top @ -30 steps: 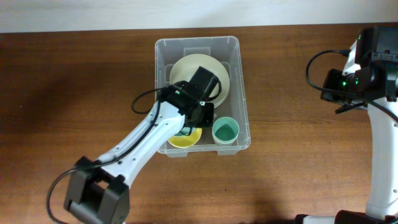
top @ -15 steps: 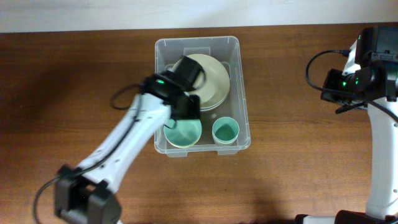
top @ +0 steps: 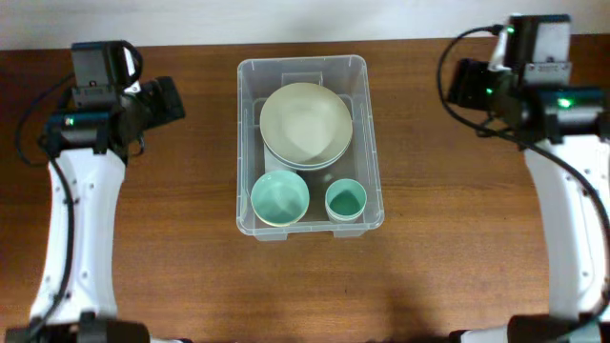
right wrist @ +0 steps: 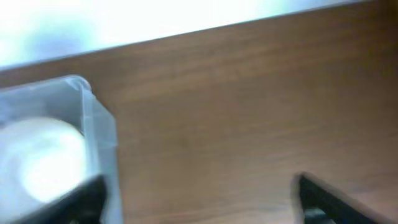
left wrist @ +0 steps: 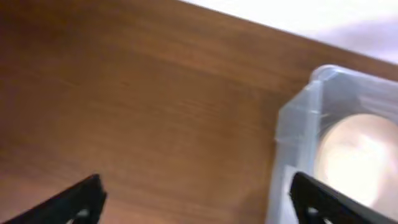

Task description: Pack container

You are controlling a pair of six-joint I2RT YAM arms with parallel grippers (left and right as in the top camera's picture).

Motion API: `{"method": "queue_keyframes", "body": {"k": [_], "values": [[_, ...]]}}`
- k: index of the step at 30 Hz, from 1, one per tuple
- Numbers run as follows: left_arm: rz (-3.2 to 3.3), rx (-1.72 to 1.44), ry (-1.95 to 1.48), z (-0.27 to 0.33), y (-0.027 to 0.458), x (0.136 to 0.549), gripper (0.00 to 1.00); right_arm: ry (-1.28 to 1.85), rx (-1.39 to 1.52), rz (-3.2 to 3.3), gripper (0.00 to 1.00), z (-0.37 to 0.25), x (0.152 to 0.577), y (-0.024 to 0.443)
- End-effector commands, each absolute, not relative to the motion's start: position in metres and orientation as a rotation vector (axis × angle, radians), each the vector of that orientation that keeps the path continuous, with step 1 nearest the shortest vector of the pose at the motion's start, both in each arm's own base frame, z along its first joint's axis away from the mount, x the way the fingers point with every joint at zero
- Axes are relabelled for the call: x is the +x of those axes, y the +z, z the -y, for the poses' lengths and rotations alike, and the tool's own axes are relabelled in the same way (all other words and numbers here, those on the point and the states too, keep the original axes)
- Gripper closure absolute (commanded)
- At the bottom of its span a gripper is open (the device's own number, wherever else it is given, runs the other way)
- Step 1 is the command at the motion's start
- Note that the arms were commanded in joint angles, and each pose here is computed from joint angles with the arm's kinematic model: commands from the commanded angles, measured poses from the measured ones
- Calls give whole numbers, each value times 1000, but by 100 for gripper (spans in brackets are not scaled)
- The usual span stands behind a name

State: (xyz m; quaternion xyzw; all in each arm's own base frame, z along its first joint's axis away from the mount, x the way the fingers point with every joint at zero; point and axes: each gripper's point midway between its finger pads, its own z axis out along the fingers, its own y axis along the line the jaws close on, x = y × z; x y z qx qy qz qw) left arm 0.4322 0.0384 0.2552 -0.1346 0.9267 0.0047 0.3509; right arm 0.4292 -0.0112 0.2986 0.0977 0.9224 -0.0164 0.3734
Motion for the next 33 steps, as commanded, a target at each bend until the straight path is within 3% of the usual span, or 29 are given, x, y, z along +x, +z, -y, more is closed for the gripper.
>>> {"method": "queue_keyframes", "body": {"k": [1,8,16,29,33], "values": [[-2495,-275,22,-46,217,445,1,-74,253,-2422,1,10,448,266],[-2601,-284,15,-46,171,454,1,-161,287,-2511,1,24,455,230],[-2690,-231,-80,-31,165,434,1,-171,292,-2569,1,24,434,230],[-2595,-178,-81,-26,220,406,1,-117,284,-2446,1,21,376,295],[-2537,-171,-79,-25,232,390,1,-113,284,-2423,1,22,346,280]]}}
